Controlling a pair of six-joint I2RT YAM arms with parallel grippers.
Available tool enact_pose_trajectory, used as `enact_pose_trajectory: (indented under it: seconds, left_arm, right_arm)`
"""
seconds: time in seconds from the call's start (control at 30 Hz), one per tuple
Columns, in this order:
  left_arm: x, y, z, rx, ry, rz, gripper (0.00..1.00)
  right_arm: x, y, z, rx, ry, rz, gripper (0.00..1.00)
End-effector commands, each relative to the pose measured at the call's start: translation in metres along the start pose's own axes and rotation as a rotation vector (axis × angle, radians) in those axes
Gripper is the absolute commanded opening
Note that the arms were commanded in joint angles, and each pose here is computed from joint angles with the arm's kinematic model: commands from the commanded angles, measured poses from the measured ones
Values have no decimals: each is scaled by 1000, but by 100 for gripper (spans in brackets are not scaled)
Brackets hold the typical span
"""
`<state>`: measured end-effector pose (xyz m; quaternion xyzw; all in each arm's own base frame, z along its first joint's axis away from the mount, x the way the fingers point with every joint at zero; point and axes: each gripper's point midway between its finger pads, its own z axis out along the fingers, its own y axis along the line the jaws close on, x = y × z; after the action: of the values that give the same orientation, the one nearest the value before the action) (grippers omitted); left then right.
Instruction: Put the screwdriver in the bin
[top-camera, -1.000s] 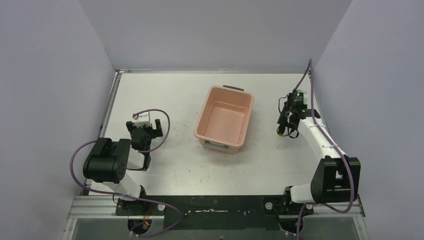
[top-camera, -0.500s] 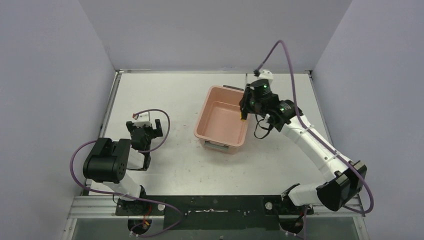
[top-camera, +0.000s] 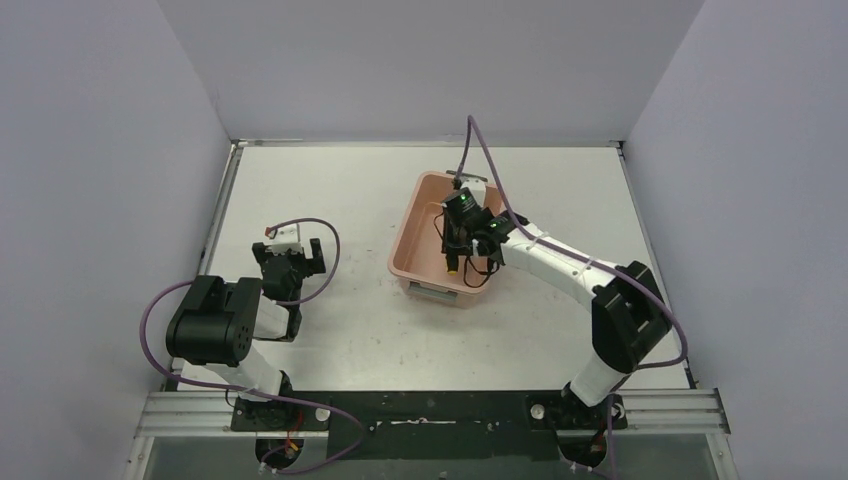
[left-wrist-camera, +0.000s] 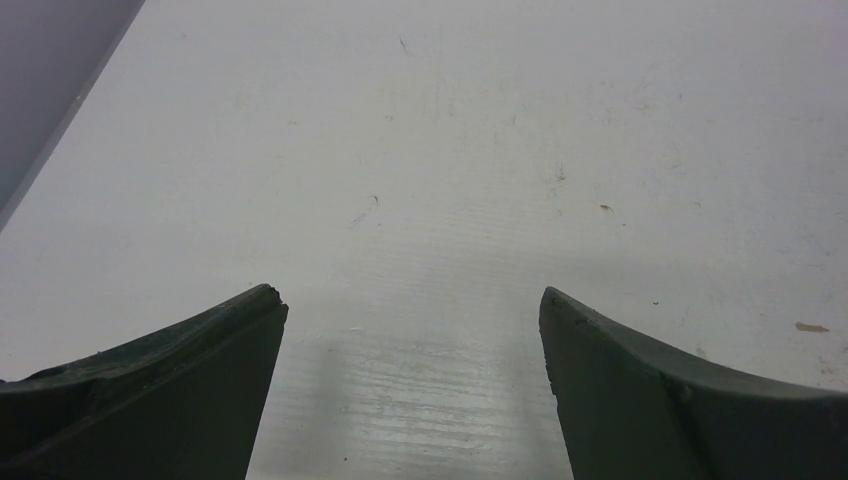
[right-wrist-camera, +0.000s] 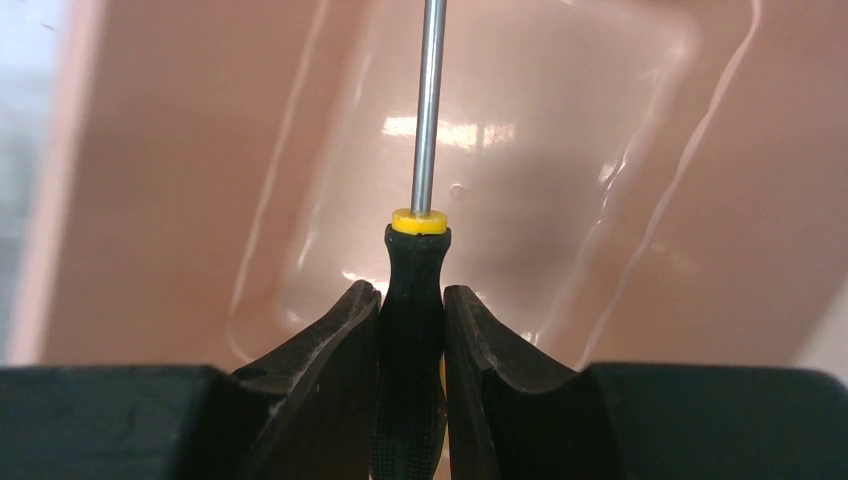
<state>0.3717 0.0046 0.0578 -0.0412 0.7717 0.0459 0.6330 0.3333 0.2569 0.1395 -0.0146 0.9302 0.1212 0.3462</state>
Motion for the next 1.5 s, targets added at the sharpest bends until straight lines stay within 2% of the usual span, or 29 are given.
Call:
enact_pose_trajectory:
  seconds: [0.0,0.33,0.43,0.47,0.53,0.63,0.83,0.97,1.1,1.23,1.33,1.47]
  left_arm:
    - [-18,-2,5,3,-57,-12,97]
    - [-18,-2,5,3,-57,-12,97]
    - [-17,-2,5,2,-57,-12,97]
    - [-17,-3,5,3,-56,-11,97]
    - [-18,-2,5,3,-58,-13,97]
    - [-17,-3,5,3,-56,-12,97]
    - [-18,-3,5,3,-57,-11,97]
    - [-18,-3,5,3,-57,-11,97]
    - [-18,-3,5,3,-57,-12,97]
    - [-18,-3,5,3,-57,-12,97]
    - [-17,-3,5,3,-56,-11,97]
    - [-18,-3,5,3,-57,-12,97]
  right_arm:
    - [12,3,27,4,14,19,0]
    - [62,-15,77,80,144,-19,2]
    - [64,-17,80,94,150,-18,16]
    - [63,-17,79,94,147,-18,24]
    - [58,-15,76,96,137,-19,46]
    - [43,-12,66,97,106,-27,64]
    - [-5,0,29,73,-7,-35,82]
    - [-38,7,-2,35,-94,-50,99]
    - [-66,4,-37,14,-192,-53,100]
    - [-92,-22,-73,24,-313,-8,100]
    - [-106,-68,-95,70,-397,72,100]
    - [-95,-138,-103,196,-424,149,100]
